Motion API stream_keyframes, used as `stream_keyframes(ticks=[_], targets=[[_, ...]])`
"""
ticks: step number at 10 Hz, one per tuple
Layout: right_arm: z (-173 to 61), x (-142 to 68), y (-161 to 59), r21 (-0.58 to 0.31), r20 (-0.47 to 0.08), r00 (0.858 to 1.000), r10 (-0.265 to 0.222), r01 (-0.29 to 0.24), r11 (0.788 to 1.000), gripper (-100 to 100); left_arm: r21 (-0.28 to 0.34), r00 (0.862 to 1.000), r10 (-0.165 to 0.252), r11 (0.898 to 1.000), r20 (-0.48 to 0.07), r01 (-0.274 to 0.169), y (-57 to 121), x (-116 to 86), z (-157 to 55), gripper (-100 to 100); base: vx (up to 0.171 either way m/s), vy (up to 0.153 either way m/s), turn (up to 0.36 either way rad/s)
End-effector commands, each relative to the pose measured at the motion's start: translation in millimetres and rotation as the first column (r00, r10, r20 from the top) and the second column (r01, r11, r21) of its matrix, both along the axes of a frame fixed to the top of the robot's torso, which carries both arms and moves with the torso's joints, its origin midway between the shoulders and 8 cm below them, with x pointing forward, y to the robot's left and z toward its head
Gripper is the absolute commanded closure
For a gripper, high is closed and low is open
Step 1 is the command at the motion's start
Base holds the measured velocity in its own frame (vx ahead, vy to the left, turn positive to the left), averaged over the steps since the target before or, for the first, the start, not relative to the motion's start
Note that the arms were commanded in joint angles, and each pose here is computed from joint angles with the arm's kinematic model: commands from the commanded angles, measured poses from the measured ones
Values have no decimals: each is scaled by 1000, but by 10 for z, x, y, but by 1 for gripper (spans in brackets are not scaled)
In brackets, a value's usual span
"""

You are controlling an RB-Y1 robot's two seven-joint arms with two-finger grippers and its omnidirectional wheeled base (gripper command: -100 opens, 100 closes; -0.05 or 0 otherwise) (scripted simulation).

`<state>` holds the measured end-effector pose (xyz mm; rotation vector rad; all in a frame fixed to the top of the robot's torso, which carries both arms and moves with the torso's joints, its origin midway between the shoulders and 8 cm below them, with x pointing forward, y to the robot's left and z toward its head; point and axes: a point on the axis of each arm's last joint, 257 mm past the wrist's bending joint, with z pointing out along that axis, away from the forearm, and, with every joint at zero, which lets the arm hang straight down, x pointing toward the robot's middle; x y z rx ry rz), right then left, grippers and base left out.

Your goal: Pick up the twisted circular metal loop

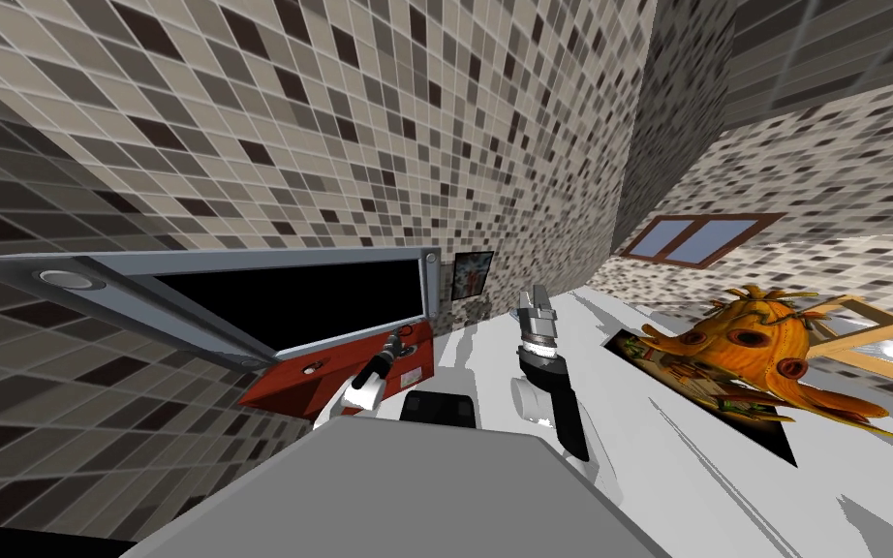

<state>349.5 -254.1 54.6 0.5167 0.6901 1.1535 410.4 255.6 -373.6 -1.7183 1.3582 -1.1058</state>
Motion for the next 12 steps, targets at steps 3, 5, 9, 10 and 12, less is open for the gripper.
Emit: stream_keyframes(ticks=[3, 5, 9, 10, 12], targets=[[0, 0, 0, 0, 0, 1000, 0, 0, 1000, 0, -15, 998, 10, 1000, -62, -11, 60, 69, -209, -100, 42, 27, -25], [0, 0, 0, 0, 0, 1000, 0, 0, 1000, 0, -18, 995, 16, 1000, -99, -18, 124, 113, -323, -100, 55, 31, -28], [0, 0, 0, 0, 0, 1000, 0, 0, 1000, 0, -13, 993, 20, 1000, -119, -21, 185, 138, -380, 0, 47, 23, -14], [0, 0, 0, 0, 0, 1000, 0, 0, 1000, 0, -13, 993, 21, 1000, -118, -23, 180, 157, -425, -100, 41, 11, -10], [0, 0, 0, 0, 0, 1000, 0, 0, 1000, 0, -14, 993, 22, 1000, -119, -23, 179, 158, -436, -100, 51, 12, -8]])
